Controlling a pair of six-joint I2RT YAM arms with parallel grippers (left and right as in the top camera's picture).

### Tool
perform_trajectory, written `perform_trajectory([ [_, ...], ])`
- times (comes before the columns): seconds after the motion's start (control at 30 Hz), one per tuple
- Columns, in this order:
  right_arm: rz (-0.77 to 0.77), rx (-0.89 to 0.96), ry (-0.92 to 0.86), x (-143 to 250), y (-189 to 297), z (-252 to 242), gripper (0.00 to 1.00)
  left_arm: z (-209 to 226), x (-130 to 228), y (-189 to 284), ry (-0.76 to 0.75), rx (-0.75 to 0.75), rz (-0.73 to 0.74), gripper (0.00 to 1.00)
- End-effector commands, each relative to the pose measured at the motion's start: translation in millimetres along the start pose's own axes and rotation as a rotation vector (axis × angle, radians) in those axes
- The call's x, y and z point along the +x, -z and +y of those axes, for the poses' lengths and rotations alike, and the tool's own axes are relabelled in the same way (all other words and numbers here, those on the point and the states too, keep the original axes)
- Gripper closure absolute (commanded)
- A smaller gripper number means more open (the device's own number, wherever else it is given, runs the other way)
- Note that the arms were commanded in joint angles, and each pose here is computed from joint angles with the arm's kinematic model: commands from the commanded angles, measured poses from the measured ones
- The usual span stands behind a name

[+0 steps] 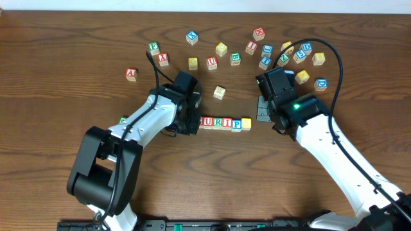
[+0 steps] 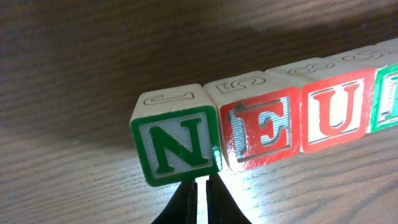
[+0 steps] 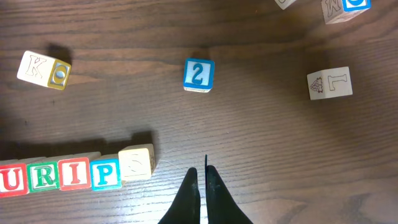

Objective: Spell out NEURIPS
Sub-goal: 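Move the right gripper over the blue P and yellow S blocks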

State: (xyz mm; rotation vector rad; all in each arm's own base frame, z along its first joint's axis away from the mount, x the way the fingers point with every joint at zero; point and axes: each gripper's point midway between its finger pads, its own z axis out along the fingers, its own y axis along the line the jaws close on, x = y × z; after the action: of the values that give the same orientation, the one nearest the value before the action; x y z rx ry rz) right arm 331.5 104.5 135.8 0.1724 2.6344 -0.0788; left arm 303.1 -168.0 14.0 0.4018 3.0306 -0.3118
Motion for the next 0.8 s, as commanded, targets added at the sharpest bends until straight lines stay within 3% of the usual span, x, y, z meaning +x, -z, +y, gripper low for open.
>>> perform_trajectory([
  [0.0, -0.009, 0.007, -0.018, -3.5, 1.1, -2.5, 0.99, 3.4, 8.5, 3.6, -0.013, -0.016, 0.015, 0.93],
  [0.43, 0.019, -0.033, -0.014, 1.7, 1.3, 4.7, 0.99, 5.7, 23.7, 5.7, -0.023, -0.025, 0.075, 0.93],
  [0.77, 0.075, -0.021, 0.051, 19.3, -14.3, 19.0, 0.99, -3.9, 7.0, 44.9, -0.05, -0.005, -0.067, 0.92],
])
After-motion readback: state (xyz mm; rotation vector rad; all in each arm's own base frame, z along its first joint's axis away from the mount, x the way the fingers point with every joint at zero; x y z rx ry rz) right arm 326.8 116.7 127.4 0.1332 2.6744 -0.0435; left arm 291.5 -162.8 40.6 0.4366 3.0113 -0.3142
